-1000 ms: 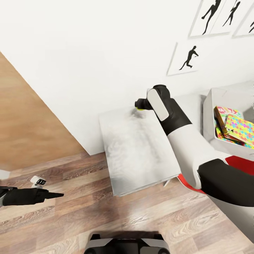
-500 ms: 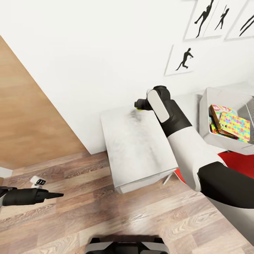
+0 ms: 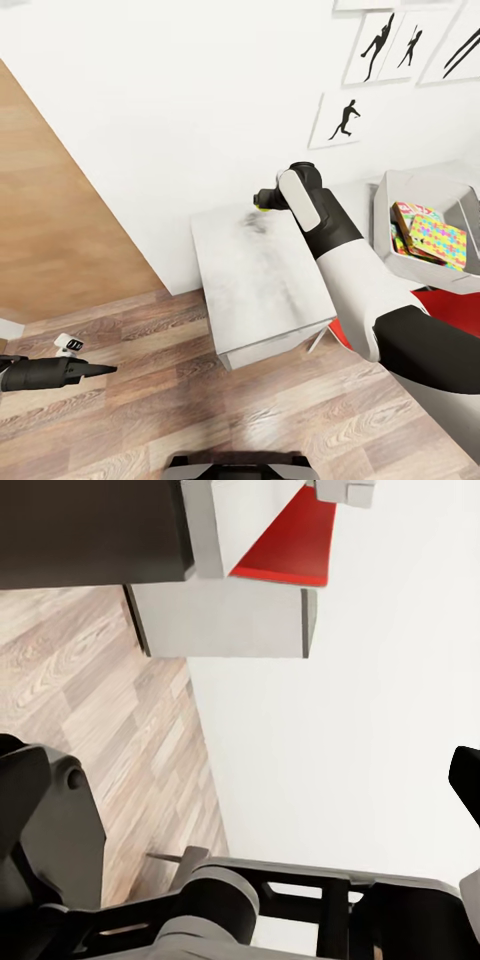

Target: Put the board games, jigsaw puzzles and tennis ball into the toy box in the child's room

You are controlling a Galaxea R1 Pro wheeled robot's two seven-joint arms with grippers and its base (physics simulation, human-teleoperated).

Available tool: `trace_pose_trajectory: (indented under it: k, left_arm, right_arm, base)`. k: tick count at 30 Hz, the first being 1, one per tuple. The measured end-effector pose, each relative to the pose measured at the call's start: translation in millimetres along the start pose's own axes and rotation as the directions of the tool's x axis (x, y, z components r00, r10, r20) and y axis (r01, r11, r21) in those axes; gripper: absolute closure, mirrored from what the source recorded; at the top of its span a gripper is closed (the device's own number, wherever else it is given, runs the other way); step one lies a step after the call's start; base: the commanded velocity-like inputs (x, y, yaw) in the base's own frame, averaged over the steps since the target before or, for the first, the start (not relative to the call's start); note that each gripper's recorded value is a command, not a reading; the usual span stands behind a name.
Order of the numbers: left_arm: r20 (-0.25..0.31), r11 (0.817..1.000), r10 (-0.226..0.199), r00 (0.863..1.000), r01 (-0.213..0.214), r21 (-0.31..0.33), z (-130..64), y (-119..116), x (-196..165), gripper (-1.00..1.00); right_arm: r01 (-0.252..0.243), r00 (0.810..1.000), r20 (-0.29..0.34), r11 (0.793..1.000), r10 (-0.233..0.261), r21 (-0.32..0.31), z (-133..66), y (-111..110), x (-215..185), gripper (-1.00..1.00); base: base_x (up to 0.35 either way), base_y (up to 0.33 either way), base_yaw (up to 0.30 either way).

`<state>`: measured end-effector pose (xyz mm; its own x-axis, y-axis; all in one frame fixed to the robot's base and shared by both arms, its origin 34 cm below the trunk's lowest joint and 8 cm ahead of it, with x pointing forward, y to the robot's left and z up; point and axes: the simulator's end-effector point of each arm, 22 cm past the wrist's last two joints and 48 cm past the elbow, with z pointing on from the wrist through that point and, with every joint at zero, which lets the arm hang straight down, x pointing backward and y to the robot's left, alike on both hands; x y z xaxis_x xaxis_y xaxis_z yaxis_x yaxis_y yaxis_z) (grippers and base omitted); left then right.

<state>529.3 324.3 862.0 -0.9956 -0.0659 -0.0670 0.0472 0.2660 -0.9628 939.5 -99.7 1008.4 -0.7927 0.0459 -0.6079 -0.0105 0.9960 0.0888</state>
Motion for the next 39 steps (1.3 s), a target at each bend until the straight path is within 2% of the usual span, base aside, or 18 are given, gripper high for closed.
trace_pose_trajectory:
  k: [21,32,39]
  left_arm:
    - [0.009,0.999,0.033,0.999,-0.033,0.002,-3.5,-14,-5,-1.0]
    - [0.014,0.999,0.05,0.999,-0.05,0.003,-5.3,-21,-8,-1.0]
    - [0.018,0.998,0.061,0.998,-0.061,0.001,-7.3,-25,-10,-1.0]
  right_arm:
    - [0.001,1.0,0.022,1.0,-0.001,-0.013,-22.9,5,-14,1.0]
    - [-0.012,1.0,0.008,0.995,0.013,-0.101,-43.1,26,-18,1.0]
    - [-0.056,0.998,-0.004,0.974,0.057,-0.218,-61.9,54,-23,1.0]
  base:
    - [0.0,0.0,0.0]
    - [0.0,0.0,0.0]
    - [0.0,0.0,0.0]
